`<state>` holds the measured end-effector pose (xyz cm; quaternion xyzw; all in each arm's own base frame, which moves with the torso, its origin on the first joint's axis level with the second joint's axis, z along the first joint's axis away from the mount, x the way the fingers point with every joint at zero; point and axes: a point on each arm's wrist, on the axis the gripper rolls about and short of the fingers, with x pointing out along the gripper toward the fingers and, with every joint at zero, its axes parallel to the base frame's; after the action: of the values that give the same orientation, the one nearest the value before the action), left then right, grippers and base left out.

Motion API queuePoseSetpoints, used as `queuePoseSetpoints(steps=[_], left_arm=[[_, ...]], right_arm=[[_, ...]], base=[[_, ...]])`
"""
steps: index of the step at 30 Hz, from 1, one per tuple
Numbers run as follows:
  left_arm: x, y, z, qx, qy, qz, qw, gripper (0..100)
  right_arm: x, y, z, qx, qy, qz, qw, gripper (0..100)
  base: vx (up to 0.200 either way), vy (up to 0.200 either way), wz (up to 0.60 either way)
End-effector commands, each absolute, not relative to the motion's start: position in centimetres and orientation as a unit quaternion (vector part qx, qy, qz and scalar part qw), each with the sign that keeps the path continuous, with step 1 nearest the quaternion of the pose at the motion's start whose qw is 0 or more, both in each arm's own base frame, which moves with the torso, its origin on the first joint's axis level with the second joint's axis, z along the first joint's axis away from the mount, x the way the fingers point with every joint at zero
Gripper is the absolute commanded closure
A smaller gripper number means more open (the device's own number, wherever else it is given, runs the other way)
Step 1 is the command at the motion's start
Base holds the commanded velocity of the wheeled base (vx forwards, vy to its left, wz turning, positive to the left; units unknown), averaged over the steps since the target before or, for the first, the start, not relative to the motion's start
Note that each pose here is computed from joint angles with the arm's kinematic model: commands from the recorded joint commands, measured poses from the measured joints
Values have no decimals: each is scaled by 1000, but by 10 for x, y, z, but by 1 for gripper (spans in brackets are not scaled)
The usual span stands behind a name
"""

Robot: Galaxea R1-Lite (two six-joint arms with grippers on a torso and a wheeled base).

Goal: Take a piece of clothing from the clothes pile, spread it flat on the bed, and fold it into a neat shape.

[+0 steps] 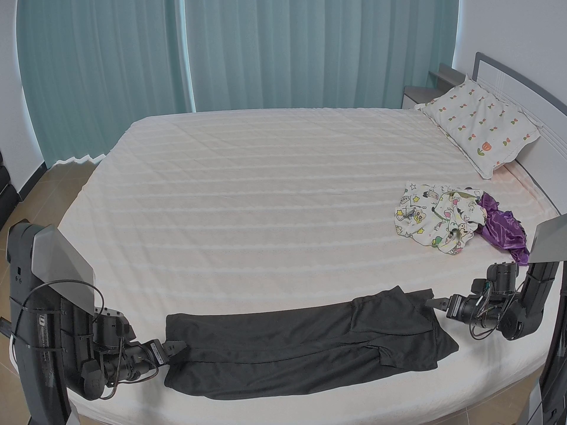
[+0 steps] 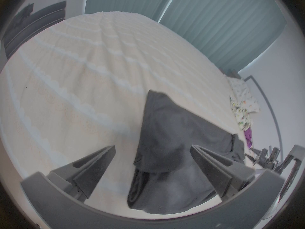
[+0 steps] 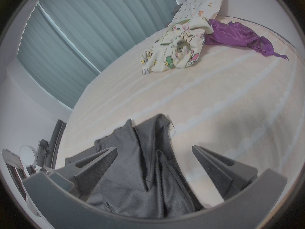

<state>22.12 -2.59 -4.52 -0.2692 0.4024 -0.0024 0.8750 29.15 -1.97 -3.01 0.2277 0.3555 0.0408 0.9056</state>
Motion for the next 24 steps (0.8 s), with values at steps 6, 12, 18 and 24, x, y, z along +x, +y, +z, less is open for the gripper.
queuePoseSetpoints(steps=[6, 12, 18, 24], left_arm=[[220, -23, 2, -340, 319, -20, 885, 0], [217, -24, 2, -395, 324, -2, 860, 0], [217, -26, 1, -408, 331, -4, 851, 0], [216, -30, 1, -422, 337, -6, 842, 0]], right_arm=[[292, -8, 7, 298, 308, 42, 903, 0], [290, -7, 3, 371, 319, 15, 872, 0], [277, -6, 5, 375, 323, 12, 869, 0], [272, -6, 5, 375, 318, 13, 871, 0]], base=[[0, 0, 0], [-33, 0, 0], [-200, 0, 0], [-200, 0, 0]])
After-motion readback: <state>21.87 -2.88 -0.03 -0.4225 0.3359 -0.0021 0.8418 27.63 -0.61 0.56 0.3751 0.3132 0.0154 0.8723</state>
